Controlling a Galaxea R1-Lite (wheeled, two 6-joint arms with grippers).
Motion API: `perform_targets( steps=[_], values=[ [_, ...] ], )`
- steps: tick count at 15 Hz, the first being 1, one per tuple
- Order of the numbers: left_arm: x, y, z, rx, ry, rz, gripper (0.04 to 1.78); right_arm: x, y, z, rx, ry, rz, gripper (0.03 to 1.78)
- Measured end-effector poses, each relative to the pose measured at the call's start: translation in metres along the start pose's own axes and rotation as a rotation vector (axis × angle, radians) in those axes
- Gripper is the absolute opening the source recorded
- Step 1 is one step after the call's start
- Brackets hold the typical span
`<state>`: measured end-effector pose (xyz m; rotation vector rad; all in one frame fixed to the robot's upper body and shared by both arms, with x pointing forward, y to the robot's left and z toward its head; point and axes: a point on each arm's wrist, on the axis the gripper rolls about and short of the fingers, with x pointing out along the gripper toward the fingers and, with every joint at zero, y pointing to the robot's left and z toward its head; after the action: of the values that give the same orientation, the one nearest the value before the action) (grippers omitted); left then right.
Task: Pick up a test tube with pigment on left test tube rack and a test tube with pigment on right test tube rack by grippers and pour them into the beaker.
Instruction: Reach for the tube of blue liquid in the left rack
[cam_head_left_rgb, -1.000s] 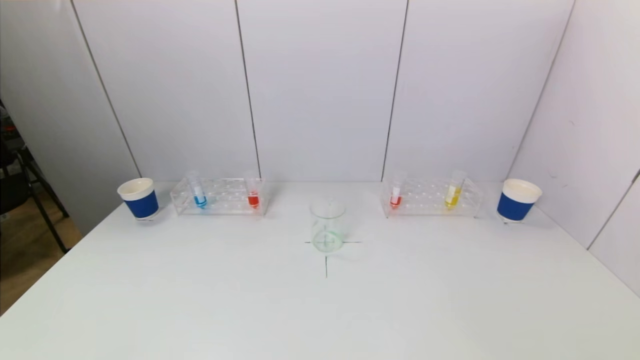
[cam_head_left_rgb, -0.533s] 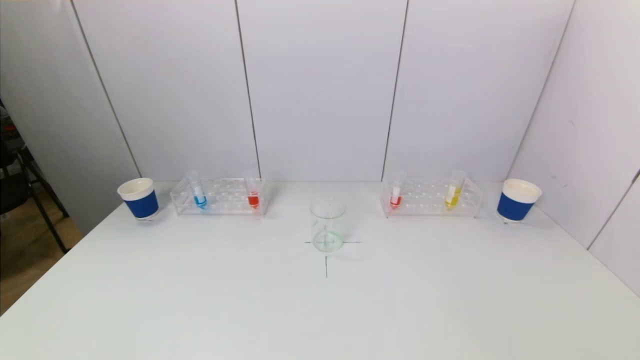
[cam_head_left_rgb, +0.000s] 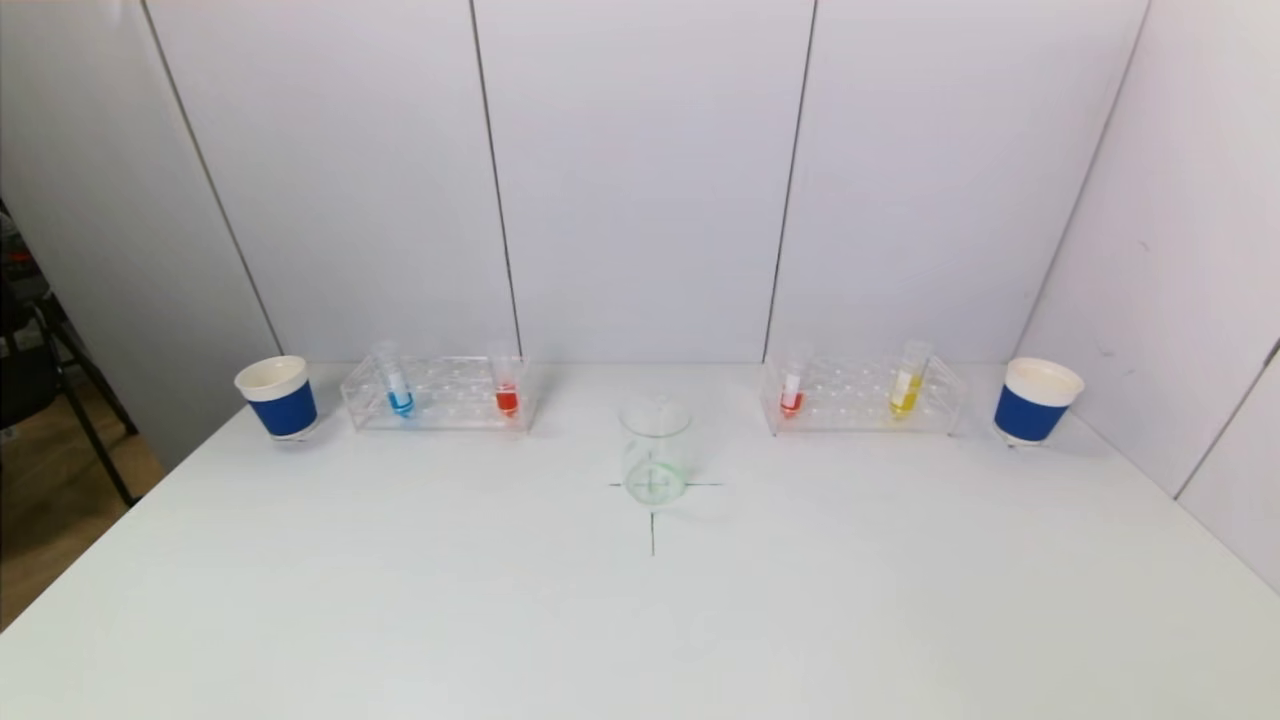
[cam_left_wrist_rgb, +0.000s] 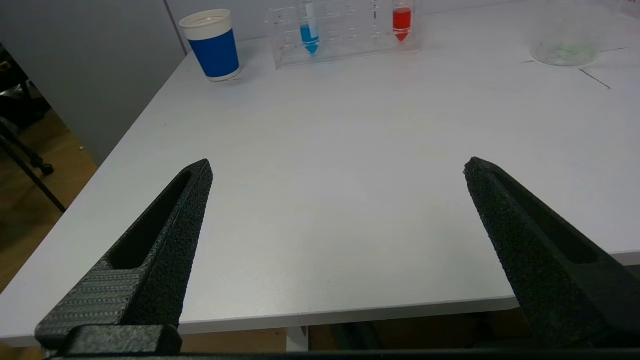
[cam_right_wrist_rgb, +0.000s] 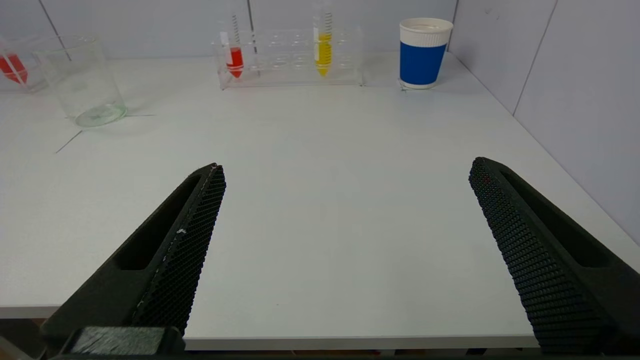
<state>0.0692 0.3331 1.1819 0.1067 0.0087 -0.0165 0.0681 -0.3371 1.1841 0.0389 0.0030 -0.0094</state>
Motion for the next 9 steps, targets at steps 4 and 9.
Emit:
perform_targets(
  steps=[4, 9],
  values=[
    [-0.003, 0.001, 0.007, 0.003, -0.017, 0.002, 1.76, 0.0, 0.0, 0.0, 0.0, 0.0, 0.0, 1.77],
    [-0.016, 0.007, 0.064, 0.006, -0.093, 0.006, 1.76, 0.0, 0.0, 0.0, 0.0, 0.0, 0.0, 1.77]
  ],
)
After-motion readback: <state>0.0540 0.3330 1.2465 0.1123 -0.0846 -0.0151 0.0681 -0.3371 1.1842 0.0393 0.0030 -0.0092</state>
